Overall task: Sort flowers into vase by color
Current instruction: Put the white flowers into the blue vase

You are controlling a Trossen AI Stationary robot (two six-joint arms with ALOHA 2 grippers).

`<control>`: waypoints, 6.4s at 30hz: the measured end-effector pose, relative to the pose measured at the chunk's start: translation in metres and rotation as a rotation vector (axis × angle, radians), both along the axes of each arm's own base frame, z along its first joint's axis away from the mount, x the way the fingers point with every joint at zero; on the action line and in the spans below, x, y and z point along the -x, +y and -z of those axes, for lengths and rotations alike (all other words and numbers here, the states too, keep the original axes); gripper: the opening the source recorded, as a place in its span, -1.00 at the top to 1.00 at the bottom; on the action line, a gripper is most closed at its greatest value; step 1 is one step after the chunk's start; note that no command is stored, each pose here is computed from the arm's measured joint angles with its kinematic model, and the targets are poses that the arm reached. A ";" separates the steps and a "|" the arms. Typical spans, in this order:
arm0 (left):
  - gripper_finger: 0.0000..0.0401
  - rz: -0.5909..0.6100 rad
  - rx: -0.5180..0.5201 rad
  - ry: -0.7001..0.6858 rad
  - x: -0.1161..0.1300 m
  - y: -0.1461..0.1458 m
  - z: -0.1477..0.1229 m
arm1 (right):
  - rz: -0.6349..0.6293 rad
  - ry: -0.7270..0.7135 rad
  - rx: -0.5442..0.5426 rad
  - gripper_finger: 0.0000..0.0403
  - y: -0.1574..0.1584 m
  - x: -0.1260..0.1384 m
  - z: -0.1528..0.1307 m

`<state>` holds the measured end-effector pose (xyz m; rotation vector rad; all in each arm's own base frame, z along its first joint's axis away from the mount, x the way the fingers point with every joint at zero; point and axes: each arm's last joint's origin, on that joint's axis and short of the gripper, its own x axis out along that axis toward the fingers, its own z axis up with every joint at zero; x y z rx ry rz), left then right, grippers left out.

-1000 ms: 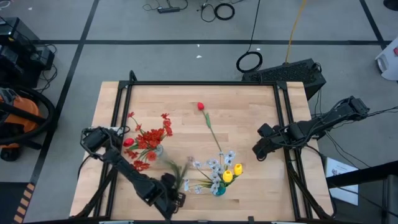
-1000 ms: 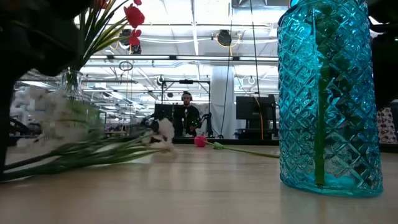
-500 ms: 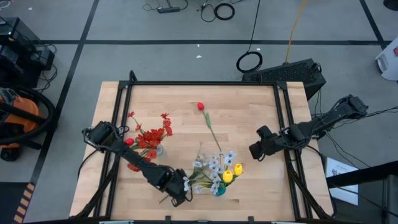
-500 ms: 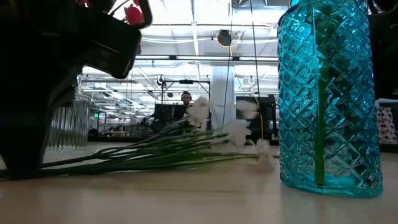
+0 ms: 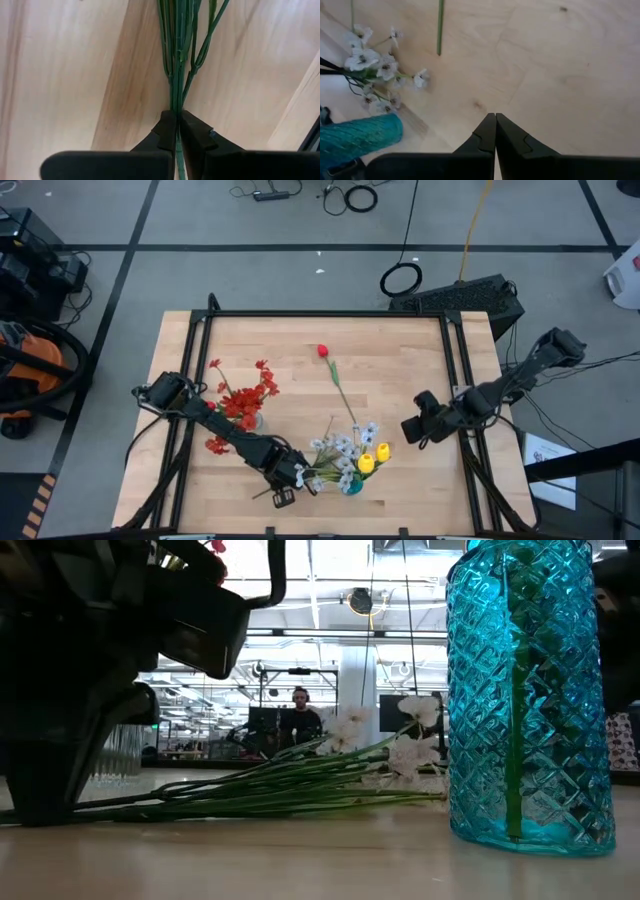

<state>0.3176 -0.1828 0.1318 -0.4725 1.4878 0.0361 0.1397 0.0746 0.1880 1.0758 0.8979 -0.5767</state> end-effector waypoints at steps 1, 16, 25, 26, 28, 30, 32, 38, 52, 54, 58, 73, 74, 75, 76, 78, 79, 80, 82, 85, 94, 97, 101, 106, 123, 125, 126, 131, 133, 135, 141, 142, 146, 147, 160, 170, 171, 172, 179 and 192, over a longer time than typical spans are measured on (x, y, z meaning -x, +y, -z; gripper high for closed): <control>0.91 -0.002 -0.001 -0.008 -0.001 0.000 0.000 | -0.006 0.006 0.003 1.00 0.001 0.000 0.001; 0.98 -0.393 -0.182 -0.367 0.025 -0.032 -0.049 | -0.135 0.075 0.101 1.00 0.010 0.001 0.011; 0.99 -0.669 -0.213 -0.723 0.058 -0.066 -0.072 | -0.214 0.076 0.149 1.00 0.010 0.001 0.011; 0.99 -0.691 -0.213 -0.761 0.062 -0.070 -0.074 | -0.216 0.075 0.150 1.00 0.010 0.001 0.011; 1.00 -0.722 -0.226 -0.835 0.070 -0.077 -0.075 | -0.217 0.074 0.148 1.00 0.011 0.001 0.011; 1.00 -0.732 -0.251 -0.926 0.077 -0.083 -0.078 | -0.210 0.070 0.142 1.00 0.011 0.001 0.011; 1.00 -0.707 -0.270 -1.004 0.085 -0.091 -0.081 | -0.187 0.064 0.124 1.00 0.011 0.000 0.011; 0.99 -0.566 -0.319 -1.108 0.096 -0.109 -0.090 | -0.073 0.035 0.069 1.00 0.012 -0.002 0.010; 0.99 -0.339 -0.352 -1.141 0.113 -0.114 -0.120 | -0.032 -0.021 -0.008 1.00 0.019 -0.004 0.007; 0.99 -0.349 -0.332 -1.154 0.118 -0.113 -0.128 | -0.049 -0.021 -0.008 1.00 0.021 -0.003 0.007; 1.00 -0.381 -0.318 -1.190 0.124 -0.106 -0.146 | -0.111 -0.006 0.016 1.00 0.027 0.002 -0.005; 1.00 -0.311 -0.473 -1.402 0.101 -0.068 -0.225 | -0.269 -0.367 0.513 1.00 0.010 0.026 -0.203; 1.00 -0.305 -0.481 -1.408 0.099 -0.065 -0.228 | -0.274 -0.426 0.556 1.00 0.011 0.024 -0.216; 1.00 -0.301 -0.487 -1.414 0.097 -0.062 -0.230 | -0.282 -0.479 0.602 1.00 0.012 0.022 -0.228; 1.00 -0.301 -0.494 -1.418 0.095 -0.060 -0.231 | -0.288 -0.532 0.642 1.00 0.015 0.017 -0.239; 1.00 -0.295 -0.515 -1.423 0.089 -0.055 -0.233 | -0.317 -0.625 0.719 1.00 0.023 0.006 -0.259; 1.00 -0.280 -0.520 -1.425 0.086 -0.052 -0.233 | -0.331 -0.670 0.755 1.00 0.028 -0.002 -0.268; 1.00 -0.273 -0.519 -1.426 0.082 -0.050 -0.233 | -0.343 -0.711 0.792 1.00 0.034 -0.010 -0.274; 1.00 -0.268 -0.503 -1.430 0.076 -0.045 -0.234 | -0.370 -0.772 0.854 1.00 0.046 -0.026 -0.283; 1.00 -0.260 -0.458 -1.452 0.069 -0.039 -0.240 | -0.389 -0.834 0.903 1.00 0.062 -0.050 -0.288; 1.00 -0.255 -0.433 -1.487 0.060 -0.030 -0.254 | -0.463 -0.782 0.908 0.95 0.086 -0.126 -0.262; 1.00 -0.265 -0.436 -1.488 0.058 -0.028 -0.255 | -0.526 -0.790 0.861 0.87 0.089 -0.153 -0.256; 1.00 -0.273 -0.430 -1.495 0.058 -0.028 -0.260 | -0.567 -0.797 0.834 0.72 0.092 -0.179 -0.253; 1.00 -0.273 -0.427 -1.496 0.059 -0.028 -0.260 | -0.578 -0.805 0.829 0.52 0.091 -0.199 -0.253; 1.00 -0.269 -0.431 -1.493 0.058 -0.028 -0.259 | -0.620 -0.793 0.836 0.27 0.090 -0.220 -0.246; 1.00 -0.266 -0.428 -1.494 0.058 -0.028 -0.259 | -0.620 -0.795 0.843 0.27 0.089 -0.220 -0.247; 1.00 -0.265 -0.425 -1.495 0.058 -0.028 -0.260 | -0.617 -0.796 0.842 0.27 0.088 -0.221 -0.247; 1.00 -0.267 -0.425 -1.496 0.058 -0.028 -0.260 | -0.609 -0.793 0.843 0.27 0.084 -0.222 -0.247; 1.00 -0.266 -0.425 -1.496 0.058 -0.028 -0.260 | -0.607 -0.795 0.843 0.27 0.083 -0.223 -0.247; 1.00 -0.266 -0.424 -1.496 0.058 -0.028 -0.260 | -0.611 -0.797 0.842 0.28 0.082 -0.223 -0.247; 1.00 -0.265 -0.426 -1.495 0.058 -0.028 -0.260 | -0.633 -0.807 0.821 0.61 0.080 -0.228 -0.244; 1.00 -0.264 -0.428 -1.494 0.058 -0.028 -0.259 | -0.636 -0.807 0.821 0.72 0.080 -0.230 -0.243; 1.00 -0.255 -0.436 -1.486 0.058 -0.028 -0.258 | -0.662 -0.814 0.830 0.94 0.080 -0.231 -0.242; 1.00 -0.256 -0.436 -1.486 0.058 -0.028 -0.258 | -0.657 -0.817 0.831 0.94 0.080 -0.231 -0.243; 1.00 -0.239 -0.421 -1.492 0.061 -0.031 -0.259 | -0.439 -0.834 1.004 0.99 0.083 -0.186 -0.285; 1.00 -0.213 -0.404 -1.492 0.068 -0.040 -0.258 | -0.250 -0.758 1.049 1.00 0.144 -0.121 -0.293; 1.00 -0.207 -0.401 -1.492 0.069 -0.041 -0.258 | -0.225 -0.746 1.048 1.00 0.152 -0.117 -0.289; 1.00 -0.201 -0.400 -1.491 0.070 -0.042 -0.258 | -0.200 -0.734 1.049 1.00 0.160 -0.113 -0.285; 1.00 -0.175 -0.386 -1.490 0.076 -0.048 -0.257 | -0.046 -0.661 1.074 1.00 0.224 -0.099 -0.237; 1.00 -0.154 -0.392 -1.479 0.078 -0.050 -0.255 | -0.097 -0.613 1.159 1.00 0.273 -0.104 -0.155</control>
